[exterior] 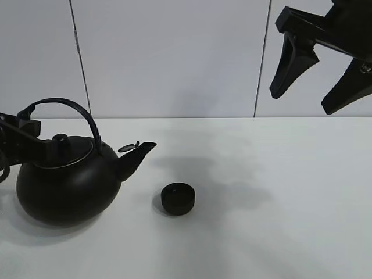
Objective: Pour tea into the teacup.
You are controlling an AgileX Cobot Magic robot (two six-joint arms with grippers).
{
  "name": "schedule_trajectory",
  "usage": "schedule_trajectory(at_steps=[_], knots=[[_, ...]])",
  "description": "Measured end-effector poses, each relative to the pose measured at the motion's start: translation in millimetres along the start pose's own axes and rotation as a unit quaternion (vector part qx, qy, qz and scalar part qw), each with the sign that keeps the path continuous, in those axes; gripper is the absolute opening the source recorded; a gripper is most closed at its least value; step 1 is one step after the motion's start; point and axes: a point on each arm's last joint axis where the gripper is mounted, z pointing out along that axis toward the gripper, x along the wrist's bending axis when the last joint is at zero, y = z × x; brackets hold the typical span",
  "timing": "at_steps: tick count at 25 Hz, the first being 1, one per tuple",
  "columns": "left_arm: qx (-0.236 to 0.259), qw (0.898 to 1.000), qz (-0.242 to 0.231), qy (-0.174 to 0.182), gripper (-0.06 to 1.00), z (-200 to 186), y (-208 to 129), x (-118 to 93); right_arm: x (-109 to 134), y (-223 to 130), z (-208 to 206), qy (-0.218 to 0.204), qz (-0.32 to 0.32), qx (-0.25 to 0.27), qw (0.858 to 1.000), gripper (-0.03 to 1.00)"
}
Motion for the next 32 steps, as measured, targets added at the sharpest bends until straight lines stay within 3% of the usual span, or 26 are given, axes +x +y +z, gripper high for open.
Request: schedule_trajectory(at_steps=[5, 32], knots=[[0.020, 1.000, 0.002, -0.004, 0.11, 5.2, -12.4, -2.6, 0.1, 0.0, 0.0, 0.000, 0.000, 0.000, 1.000, 0.54], [0.014, 1.000, -0.004, -0.003, 0.11, 3.1, -19.8, -1.5, 0.1, 1.7, 0.0, 0.001, 0.001, -0.009, 1.000, 0.54]])
